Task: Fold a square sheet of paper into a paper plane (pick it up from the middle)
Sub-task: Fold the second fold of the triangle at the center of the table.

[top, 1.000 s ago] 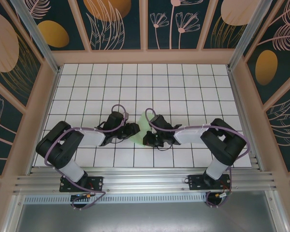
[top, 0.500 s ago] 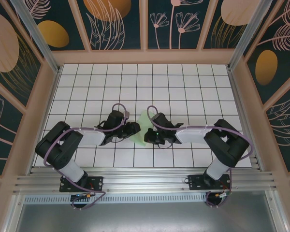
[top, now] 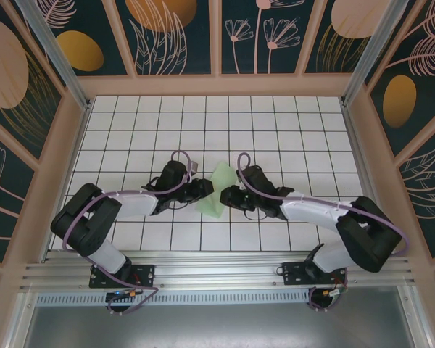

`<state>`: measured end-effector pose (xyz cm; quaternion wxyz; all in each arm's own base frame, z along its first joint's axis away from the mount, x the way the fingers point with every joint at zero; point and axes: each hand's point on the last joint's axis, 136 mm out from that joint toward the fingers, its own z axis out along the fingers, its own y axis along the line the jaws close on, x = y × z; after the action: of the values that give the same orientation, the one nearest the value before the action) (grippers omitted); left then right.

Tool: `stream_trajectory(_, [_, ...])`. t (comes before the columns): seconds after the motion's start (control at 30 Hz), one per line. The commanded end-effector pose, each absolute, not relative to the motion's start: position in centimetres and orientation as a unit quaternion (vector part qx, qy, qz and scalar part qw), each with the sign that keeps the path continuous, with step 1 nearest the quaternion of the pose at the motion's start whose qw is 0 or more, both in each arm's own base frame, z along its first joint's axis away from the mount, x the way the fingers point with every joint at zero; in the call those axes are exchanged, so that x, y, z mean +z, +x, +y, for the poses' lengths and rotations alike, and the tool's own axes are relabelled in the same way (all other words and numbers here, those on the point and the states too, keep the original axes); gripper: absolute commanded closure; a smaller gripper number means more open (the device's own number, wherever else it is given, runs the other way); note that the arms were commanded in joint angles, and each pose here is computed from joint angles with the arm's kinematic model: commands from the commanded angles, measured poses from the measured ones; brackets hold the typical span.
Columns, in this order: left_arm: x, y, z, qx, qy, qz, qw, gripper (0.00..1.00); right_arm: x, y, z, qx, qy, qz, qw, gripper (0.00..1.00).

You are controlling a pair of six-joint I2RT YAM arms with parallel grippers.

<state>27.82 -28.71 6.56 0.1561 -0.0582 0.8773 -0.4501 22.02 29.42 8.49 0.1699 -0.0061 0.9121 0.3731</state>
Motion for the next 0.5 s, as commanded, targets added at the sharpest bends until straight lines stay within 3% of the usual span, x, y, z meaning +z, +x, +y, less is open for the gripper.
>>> stream_trajectory(0.0, [8.3,28.8,-29.4,-0.464,-0.057,0.867,0.17,0.6,9.9,20.4,30.8,0.402,-0.065,0.896,0.18,0.53])
stream_trajectory(0.27, [8.6,29.4,-29.5,-0.455,-0.064,0.871,0.174,0.59,9.6,20.3,33.1,0.348,-0.113,0.902,0.23,0.41])
stream_trajectory(0.47, [8.4,29.3,-29.4,-0.451,-0.062,0.874,0.17,0.58,9.6,22.1,32.9,0.311,-0.106,0.903,0.276,0.39])
